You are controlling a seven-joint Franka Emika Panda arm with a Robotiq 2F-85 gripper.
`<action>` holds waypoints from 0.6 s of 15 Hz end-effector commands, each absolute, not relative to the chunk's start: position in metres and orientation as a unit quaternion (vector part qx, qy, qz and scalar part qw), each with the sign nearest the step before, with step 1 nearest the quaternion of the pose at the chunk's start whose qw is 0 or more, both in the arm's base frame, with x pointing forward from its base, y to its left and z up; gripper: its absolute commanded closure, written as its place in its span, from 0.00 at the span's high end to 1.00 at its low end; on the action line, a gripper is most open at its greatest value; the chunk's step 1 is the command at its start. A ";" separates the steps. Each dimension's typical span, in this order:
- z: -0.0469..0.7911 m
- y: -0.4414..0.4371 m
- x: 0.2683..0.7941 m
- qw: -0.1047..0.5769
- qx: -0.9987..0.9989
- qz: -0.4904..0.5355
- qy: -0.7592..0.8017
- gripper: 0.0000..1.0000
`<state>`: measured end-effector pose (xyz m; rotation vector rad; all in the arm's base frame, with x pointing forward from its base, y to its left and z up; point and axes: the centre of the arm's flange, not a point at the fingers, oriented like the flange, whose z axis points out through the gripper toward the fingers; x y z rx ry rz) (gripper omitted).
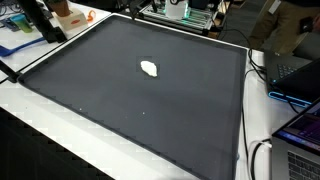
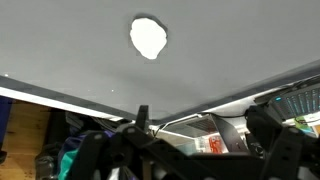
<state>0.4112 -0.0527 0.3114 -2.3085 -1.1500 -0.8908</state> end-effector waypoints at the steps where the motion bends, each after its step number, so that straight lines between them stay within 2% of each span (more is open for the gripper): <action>1: 0.282 -0.054 0.424 0.191 -0.824 -0.324 -0.424 1.00; 9: 0.241 -0.030 0.431 0.182 -0.842 -0.339 -0.378 1.00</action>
